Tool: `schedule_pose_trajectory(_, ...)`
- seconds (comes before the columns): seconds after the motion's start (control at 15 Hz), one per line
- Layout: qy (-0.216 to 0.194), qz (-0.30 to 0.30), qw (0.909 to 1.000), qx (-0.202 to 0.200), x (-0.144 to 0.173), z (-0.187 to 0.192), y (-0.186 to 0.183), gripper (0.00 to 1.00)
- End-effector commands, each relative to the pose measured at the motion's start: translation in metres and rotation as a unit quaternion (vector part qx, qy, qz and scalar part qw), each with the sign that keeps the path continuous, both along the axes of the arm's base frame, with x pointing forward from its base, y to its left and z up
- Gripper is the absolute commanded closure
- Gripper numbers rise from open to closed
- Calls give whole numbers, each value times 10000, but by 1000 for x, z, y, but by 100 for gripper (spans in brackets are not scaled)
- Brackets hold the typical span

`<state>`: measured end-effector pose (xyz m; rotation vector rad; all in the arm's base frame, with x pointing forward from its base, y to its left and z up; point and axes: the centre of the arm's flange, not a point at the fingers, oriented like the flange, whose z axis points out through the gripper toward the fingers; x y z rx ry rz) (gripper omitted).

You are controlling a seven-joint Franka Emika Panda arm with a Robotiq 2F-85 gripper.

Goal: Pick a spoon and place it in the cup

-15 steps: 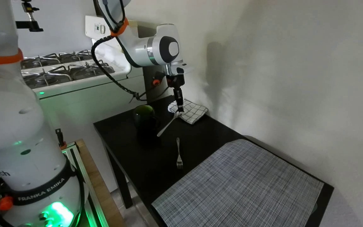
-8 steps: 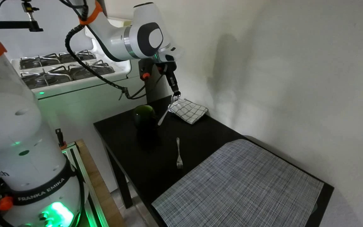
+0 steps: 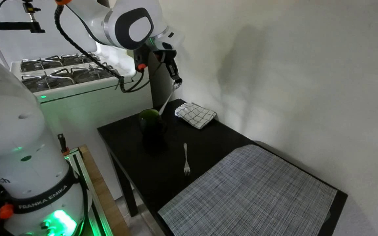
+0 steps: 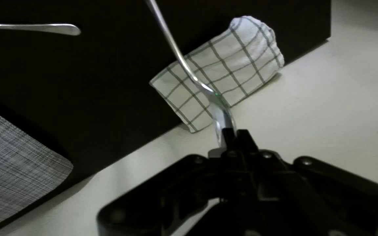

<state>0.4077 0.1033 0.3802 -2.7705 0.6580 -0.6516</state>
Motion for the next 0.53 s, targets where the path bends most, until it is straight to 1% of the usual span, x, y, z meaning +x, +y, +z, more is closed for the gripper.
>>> schedule_pose_trajectory(0.0,-236,186,9989,362,-34,21,-3,99)
schedule_pose_trajectory(0.13,-271,329,9982,421,-44,21,4,99)
schedule_pose_trajectory(0.27,-284,477,9977,391,-45,21,12,99)
schedule_pose_trajectory(0.33,-330,320,9983,344,-10,32,15,94)
schedule_pose_trajectory(0.47,-340,397,9980,347,-12,32,20,94)
